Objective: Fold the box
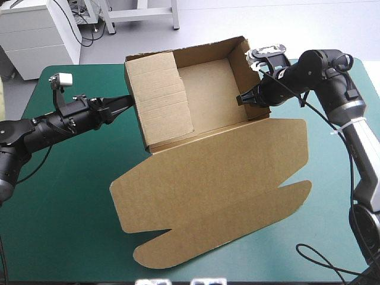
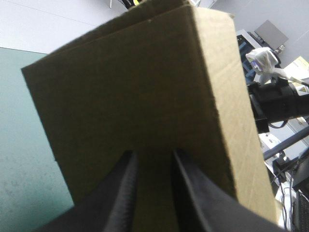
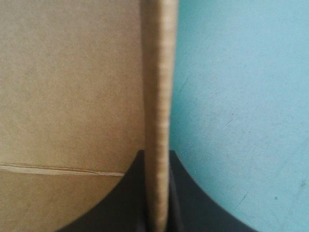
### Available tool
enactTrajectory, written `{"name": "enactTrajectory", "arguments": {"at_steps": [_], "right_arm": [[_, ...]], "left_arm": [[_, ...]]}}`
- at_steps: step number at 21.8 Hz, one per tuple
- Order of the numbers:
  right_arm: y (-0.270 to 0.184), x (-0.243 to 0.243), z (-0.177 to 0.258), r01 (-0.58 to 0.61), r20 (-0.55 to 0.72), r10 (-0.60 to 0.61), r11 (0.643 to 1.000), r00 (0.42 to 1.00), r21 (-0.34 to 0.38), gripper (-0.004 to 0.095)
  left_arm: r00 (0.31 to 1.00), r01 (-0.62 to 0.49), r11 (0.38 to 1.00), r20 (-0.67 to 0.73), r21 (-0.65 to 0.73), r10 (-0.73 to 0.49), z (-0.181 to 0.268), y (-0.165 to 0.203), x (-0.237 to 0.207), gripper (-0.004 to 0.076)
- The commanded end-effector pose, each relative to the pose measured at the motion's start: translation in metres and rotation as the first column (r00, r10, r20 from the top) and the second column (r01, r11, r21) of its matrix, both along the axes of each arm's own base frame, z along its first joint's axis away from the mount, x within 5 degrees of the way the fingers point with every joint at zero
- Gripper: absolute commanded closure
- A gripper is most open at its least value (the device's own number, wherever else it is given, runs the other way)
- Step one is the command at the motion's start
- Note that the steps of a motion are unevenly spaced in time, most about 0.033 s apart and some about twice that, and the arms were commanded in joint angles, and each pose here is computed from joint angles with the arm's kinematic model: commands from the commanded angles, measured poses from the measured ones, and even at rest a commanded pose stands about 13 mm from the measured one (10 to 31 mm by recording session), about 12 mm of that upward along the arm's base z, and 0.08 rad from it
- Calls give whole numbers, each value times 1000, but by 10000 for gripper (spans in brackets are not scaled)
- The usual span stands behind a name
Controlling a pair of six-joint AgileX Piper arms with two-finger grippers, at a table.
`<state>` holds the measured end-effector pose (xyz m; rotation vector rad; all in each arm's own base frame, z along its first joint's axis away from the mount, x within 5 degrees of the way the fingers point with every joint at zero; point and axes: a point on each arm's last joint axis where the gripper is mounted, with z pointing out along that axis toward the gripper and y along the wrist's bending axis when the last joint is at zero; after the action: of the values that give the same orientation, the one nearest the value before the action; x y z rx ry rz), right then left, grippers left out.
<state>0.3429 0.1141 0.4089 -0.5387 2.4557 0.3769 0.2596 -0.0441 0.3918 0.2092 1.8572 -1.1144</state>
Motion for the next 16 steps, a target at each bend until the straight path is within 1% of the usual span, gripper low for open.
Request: {"name": "enactTrajectory", "arguments": {"at_steps": [1, 3, 8, 11, 14, 15, 16], "right_arm": [[-2, -10, 27, 9, 105, -15, 998, 994, 60, 920], [-3, -10, 27, 13, 108, -18, 999, 994, 46, 920], [-3, -10, 27, 14, 107, -18, 999, 994, 42, 920], [1, -12, 27, 1, 108, -5, 999, 994, 41, 920], [6, -13, 27, -14, 110, 10, 999, 994, 31, 919], [8, -14, 26, -17, 112, 14, 1000, 994, 25, 920], [7, -14, 26, -15, 114, 12, 1000, 993, 19, 920]], "left_arm": [[996, 68, 990, 62, -123, -61, 28, -7, -13, 337], [996, 93, 974, 32, -205, -89, 32, -8, -16, 262], [994, 105, 976, 30, -192, -101, 32, -9, -17, 260], [998, 57, 980, 29, -190, -53, 32, -6, -13, 267], [999, 46, 980, -8, -195, -49, 30, -6, -12, 267], [998, 39, 987, -46, -154, -46, 28, -6, -13, 262], [997, 34, 996, -66, -80, -39, 27, -6, -13, 258]]}}
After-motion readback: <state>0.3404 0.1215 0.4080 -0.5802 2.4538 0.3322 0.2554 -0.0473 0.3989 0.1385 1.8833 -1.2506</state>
